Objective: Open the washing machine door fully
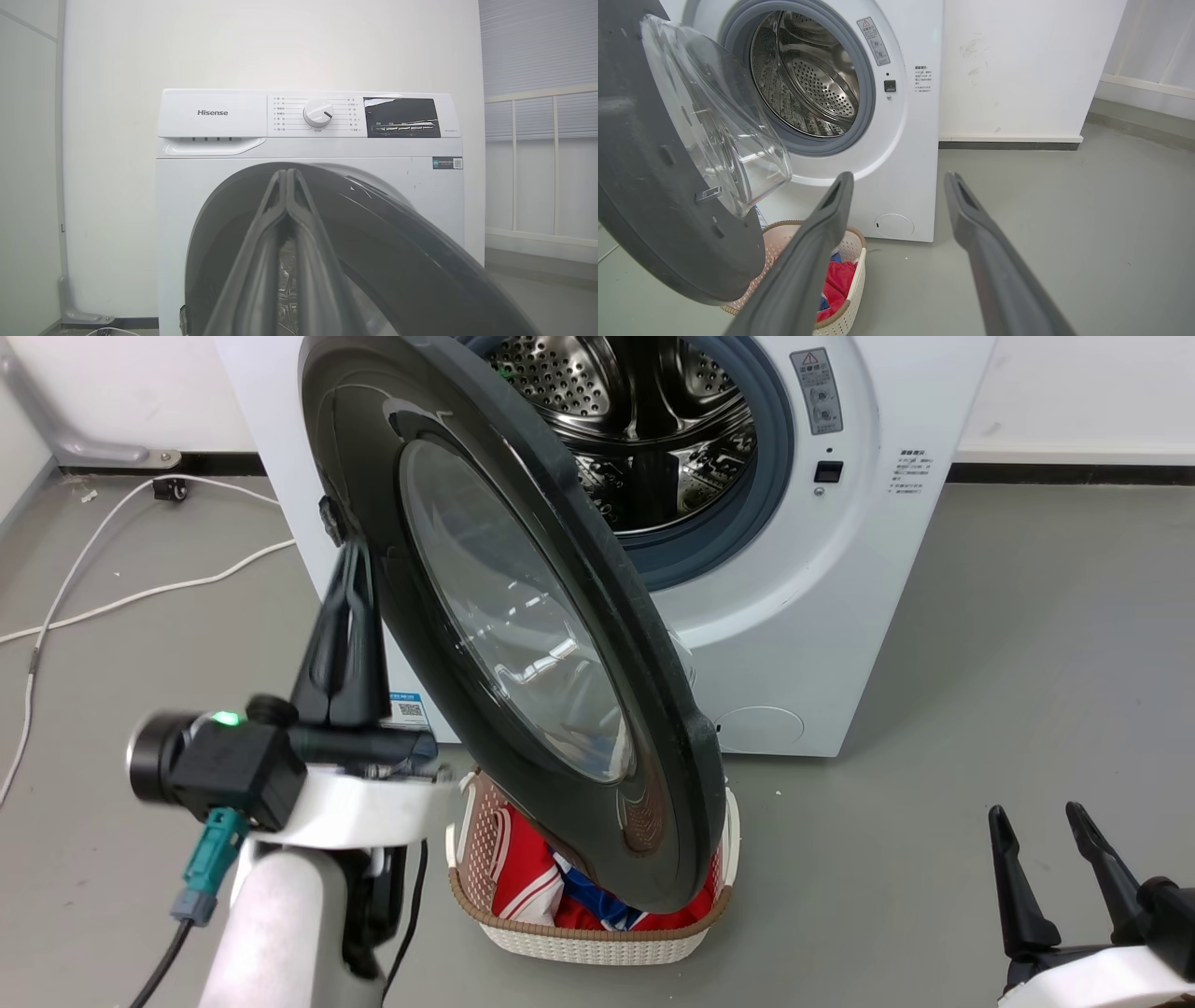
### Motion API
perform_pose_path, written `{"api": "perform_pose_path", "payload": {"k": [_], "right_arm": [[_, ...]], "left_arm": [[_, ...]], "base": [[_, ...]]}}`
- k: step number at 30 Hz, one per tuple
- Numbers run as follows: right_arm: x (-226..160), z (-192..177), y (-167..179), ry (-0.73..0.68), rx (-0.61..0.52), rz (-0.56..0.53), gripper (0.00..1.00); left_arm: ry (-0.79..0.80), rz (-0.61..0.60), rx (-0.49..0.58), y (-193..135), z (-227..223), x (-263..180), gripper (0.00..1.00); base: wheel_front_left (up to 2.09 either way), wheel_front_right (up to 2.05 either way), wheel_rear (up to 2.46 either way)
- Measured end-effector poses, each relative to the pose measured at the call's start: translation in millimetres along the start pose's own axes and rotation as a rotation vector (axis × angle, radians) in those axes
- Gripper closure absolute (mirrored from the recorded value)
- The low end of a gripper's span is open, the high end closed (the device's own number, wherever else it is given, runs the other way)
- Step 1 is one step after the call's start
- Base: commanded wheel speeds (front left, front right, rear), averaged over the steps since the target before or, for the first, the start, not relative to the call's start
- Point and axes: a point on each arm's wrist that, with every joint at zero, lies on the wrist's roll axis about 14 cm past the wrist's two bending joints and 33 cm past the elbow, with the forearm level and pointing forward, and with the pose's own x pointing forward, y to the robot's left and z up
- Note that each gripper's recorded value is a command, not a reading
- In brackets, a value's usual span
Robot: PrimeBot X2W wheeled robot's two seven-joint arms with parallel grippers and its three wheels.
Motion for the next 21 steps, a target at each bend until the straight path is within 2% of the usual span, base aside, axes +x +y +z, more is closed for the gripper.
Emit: {"api": "perform_pose_path", "payload": {"k": [7,11,15,21], "right_arm": [[0,0,0,0.000,0.003,-0.006,0.00],[0,-3,0,0.012,0.005,-0.009,0.00],[1,-5,0,0.022,0.007,-0.012,0.00],[1,-8,-3,0.039,0.008,-0.021,0.00]], "left_arm": [[-0.210,-0.090,-0.025,-33,62,25,1.00],[-0.269,-0.185,-0.092,-64,84,30,1.00],[-0.260,-0.298,-0.180,-101,90,27,1.00],[-0.126,-0.452,-0.308,-152,75,11,1.00]], "base": [[0.00,0.00,0.00],[0.00,0.00,0.00],[0.00,0.00,0.00],[0.00,0.00,0.00]]}}
